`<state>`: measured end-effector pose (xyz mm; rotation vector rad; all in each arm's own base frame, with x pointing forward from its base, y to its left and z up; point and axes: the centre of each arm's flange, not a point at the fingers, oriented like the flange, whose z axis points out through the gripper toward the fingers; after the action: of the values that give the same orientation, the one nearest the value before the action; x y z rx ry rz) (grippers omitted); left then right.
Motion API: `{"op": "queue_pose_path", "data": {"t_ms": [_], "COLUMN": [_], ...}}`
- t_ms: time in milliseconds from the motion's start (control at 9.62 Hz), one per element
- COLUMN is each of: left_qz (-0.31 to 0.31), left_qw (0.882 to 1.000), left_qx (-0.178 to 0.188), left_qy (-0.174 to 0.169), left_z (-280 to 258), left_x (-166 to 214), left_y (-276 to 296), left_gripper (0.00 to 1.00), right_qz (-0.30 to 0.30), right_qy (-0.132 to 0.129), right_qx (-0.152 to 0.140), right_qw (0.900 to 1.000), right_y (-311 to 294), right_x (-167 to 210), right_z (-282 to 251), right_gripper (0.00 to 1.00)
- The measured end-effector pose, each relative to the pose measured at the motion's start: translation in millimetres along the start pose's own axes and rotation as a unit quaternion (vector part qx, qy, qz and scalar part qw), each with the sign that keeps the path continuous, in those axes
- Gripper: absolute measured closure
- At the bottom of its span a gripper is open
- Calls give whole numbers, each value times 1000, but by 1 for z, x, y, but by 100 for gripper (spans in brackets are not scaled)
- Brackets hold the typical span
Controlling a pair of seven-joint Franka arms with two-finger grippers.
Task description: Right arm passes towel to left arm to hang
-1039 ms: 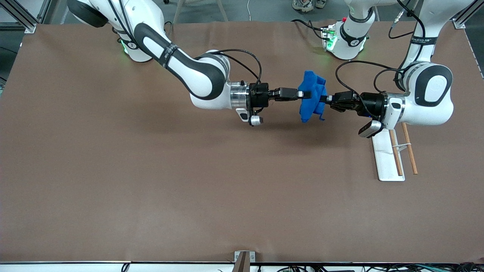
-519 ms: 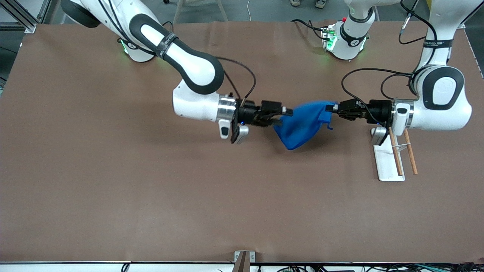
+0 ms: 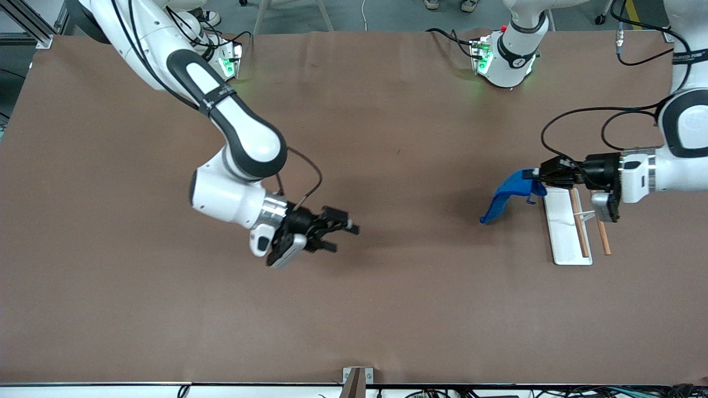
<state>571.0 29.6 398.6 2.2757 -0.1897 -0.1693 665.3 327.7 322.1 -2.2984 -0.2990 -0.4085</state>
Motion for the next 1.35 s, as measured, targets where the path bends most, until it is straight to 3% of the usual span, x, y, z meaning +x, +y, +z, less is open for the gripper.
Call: {"op": "queue_pose_path", "data": {"t_ms": [208,312,519,623,831,1039,1247,1351], "left_qz": [-30,-45,-72,-89,-118,-123,-125,-130], "left_qw": [999,997,991,986,978,974,970,968], "left_qx": [35,56,90,104,131,150,172,177], "left_qy": [24,38,74,90,113,116,120,119], "left_z": [-45,-67,-104,-119,-148,-145,-140,-137], "left_x": [-17,-27,-34,-37,-51,-52,-49,-46], "left_y": [-37,-55,-89,-112,-161,-195,-224,-235], "left_gripper": [98,98,98,98,98,98,98,98], "right_qz": [-30,-30,23,61,111,147,161,175], "right_qy": [-22,-45,-78,-76,-68,-38,-13,-19], "right_qx": [-100,-160,-275,-316,-367,-396,-417,-417], "right_qw": [994,986,958,944,921,905,895,892], "right_y": [47,64,85,94,112,133,131,119], "right_x": [19,26,29,30,37,50,55,51], "right_z": [-46,-69,-103,-117,-164,-251,-345,-380], "right_gripper": [0,0,0,0,0,0,0,0]}}
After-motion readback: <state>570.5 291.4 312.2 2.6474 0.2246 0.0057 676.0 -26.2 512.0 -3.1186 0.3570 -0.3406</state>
